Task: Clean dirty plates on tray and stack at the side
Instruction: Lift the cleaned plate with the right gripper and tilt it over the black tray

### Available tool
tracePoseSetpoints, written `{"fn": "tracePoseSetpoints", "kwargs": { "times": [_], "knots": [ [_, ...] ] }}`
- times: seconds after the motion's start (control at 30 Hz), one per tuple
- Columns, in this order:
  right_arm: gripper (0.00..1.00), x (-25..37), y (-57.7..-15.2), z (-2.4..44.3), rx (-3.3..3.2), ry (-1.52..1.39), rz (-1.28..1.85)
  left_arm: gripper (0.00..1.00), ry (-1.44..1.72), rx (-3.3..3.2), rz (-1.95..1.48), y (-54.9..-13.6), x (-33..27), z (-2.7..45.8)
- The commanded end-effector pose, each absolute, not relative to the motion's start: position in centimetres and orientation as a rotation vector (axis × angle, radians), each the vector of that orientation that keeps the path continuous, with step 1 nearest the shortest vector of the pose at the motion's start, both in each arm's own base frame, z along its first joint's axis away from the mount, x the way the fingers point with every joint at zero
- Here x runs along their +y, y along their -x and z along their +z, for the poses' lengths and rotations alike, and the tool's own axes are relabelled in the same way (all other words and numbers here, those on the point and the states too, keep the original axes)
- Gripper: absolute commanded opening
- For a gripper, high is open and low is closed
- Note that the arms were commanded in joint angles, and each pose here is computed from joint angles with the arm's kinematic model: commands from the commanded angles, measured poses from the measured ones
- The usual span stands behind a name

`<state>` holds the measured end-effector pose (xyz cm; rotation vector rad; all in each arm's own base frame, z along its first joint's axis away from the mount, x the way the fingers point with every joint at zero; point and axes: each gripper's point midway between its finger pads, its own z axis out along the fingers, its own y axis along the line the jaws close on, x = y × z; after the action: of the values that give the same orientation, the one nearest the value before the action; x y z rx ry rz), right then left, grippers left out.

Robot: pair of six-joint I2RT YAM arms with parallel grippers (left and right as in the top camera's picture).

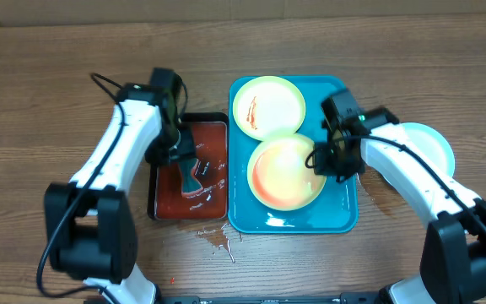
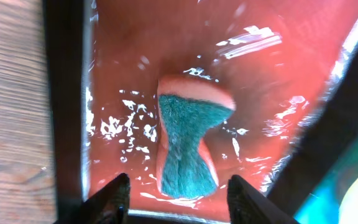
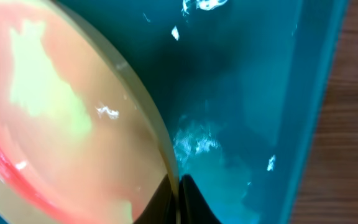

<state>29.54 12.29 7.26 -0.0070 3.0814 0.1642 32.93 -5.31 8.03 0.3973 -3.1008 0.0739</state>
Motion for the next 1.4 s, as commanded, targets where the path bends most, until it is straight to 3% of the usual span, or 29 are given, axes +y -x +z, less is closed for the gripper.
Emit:
{"fn": "tracePoseSetpoints", "kwargs": {
  "times": [0.0, 0.23, 0.3, 0.37, 0.4, 0.63, 1.37],
  "knots": [
    [0.04, 13.6, -32.4, 12.6, 2.902, 0.234, 0.008, 0.55, -0.439, -3.255, 0.195, -34.7, -4.8, 14.1],
    [0.04, 20.2, -34.5, 17.4, 2.625, 0.461, -0.032, 0.69, -0.553, -3.427, 0.355, -35.1, -2.9, 23.1],
    [0.04, 22.3, -34.6, 17.9, 2.547, 0.503, -0.054, 0.78, -0.584, -3.472, 0.374, -34.7, -2.3, 25.2],
    [0.04, 24.1, -34.7, 18.2, 2.48, 0.533, -0.077, 0.97, -0.6, -3.513, 0.389, -34.2, -2.0, 27.0],
    [0.04, 24.9, -34.7, 18.5, 2.446, 0.53, -0.095, 1.0, -0.602, -3.53, 0.389, -34.0, -1.9, 27.5],
    [0.04, 27.4, -33.6, 19.6, 2.3, 0.379, -0.228, 1.0, -0.509, -3.546, 0.34, -32.2, -1.7, 28.1],
    [0.04, 30.4, -29.1, 25.8, 1.896, 0.374, -0.472, 1.0, -0.515, -3.507, 0.292, -31.9, -1.5, 27.2]
  ]
}}
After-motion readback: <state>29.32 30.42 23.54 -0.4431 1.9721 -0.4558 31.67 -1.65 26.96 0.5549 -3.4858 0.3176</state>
